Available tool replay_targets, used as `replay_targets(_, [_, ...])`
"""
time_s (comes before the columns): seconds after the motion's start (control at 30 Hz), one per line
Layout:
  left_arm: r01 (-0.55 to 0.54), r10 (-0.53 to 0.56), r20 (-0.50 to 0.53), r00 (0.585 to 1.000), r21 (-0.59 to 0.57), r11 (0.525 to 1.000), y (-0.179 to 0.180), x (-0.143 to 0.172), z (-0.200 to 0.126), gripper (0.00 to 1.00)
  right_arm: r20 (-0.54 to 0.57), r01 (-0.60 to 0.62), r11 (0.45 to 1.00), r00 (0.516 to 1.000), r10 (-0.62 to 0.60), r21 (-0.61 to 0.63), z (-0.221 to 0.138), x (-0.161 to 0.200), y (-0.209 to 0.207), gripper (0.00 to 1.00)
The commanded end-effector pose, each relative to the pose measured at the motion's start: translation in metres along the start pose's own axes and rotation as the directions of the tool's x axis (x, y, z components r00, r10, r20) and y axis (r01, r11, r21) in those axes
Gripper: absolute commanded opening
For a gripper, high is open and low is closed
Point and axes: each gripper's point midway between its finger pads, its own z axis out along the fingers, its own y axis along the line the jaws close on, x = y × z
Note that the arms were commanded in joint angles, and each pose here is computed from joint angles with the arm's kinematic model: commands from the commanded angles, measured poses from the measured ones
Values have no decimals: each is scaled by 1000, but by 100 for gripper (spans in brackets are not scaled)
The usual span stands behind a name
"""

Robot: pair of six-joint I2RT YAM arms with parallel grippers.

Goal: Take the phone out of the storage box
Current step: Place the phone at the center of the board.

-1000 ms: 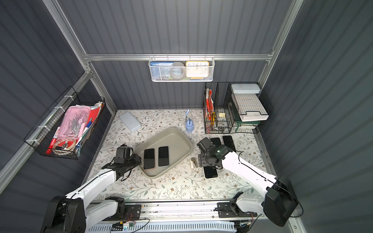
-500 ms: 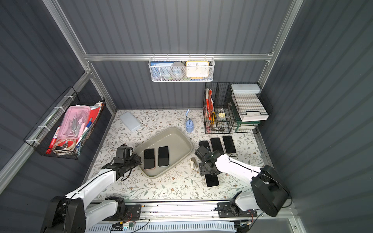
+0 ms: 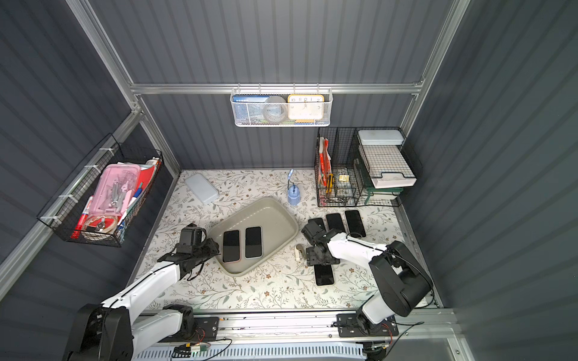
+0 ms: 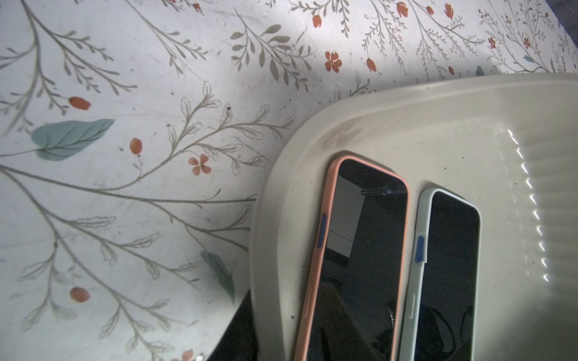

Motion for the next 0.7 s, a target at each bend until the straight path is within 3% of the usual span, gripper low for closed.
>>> replay_targets(0.0, [-26, 26, -2, 1000, 14, 1000, -4, 1, 0, 33, 2, -7, 1000, 1000, 7, 0, 9, -8, 0, 62])
replay_targets(0.2, [-23, 23, -5, 1000, 9, 1000, -3, 1, 0, 33, -6, 0, 1000, 1000, 0, 17, 13, -13, -4, 69])
replay_targets(0.27, [-23, 23, -7, 1000, 8, 1000, -3, 1, 1, 33, -14, 16, 999, 1000, -16, 35, 11, -14, -6, 80])
replay_targets(0.3, [-23, 23, -7, 1000, 7, 1000, -3, 1, 1, 33, -15, 17, 998, 1000, -16, 53, 9, -14, -9, 92])
replay_targets(0.33, [-23, 23, -9, 1000, 5, 1000, -2, 2, 1, 33, -6, 16, 998, 1000, -16, 55, 6, -16, -9, 99])
replay_targets(0.67, [-21, 21, -11, 1000, 2, 1000, -2, 1, 2, 33, 246, 124, 992, 962, -120, 0, -83, -40, 27, 99])
